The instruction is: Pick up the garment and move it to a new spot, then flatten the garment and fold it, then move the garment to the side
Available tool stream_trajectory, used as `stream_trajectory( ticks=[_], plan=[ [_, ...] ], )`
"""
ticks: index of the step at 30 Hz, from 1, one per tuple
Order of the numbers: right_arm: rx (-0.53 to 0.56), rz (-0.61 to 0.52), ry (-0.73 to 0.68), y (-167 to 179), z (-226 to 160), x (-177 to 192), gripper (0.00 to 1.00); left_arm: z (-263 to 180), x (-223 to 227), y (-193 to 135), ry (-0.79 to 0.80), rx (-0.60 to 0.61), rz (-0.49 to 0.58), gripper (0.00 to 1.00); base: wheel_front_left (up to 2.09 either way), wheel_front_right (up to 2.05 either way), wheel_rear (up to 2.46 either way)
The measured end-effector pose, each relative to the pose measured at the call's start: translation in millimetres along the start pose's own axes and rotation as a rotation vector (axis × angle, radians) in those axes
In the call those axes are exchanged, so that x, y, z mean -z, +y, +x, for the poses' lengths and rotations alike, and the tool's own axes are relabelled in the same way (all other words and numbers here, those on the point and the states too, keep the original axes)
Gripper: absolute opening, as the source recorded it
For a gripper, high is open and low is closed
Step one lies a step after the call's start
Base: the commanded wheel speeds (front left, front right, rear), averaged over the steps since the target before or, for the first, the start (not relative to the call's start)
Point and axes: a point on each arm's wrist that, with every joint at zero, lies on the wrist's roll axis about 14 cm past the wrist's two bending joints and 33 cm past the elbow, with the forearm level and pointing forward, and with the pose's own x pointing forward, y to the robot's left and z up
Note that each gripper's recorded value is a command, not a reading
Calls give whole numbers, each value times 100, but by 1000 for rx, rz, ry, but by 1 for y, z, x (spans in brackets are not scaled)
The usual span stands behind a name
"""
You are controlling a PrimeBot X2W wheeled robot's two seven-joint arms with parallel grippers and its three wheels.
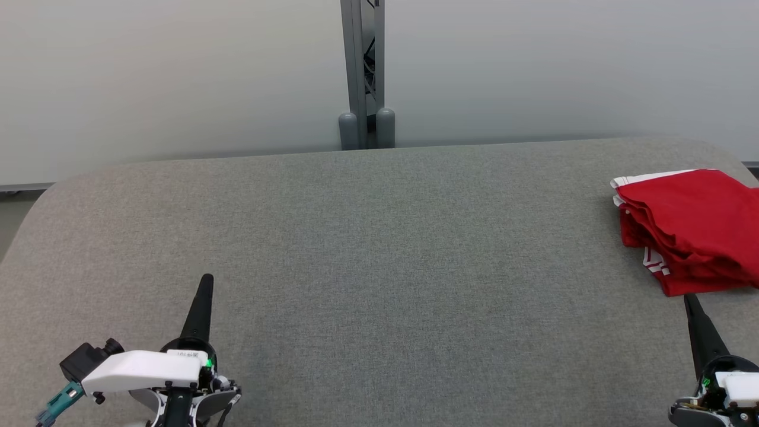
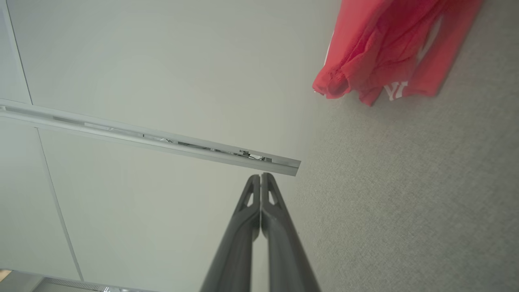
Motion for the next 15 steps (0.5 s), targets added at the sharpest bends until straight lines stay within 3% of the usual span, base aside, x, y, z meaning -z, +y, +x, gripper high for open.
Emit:
stream_trajectory(
  ticks=[15],
  plan=[
    [-14, 103, -11, 3, 3, -8, 0, 7, 0, -7, 10, 27, -98, 0, 0, 0, 0]
  ],
)
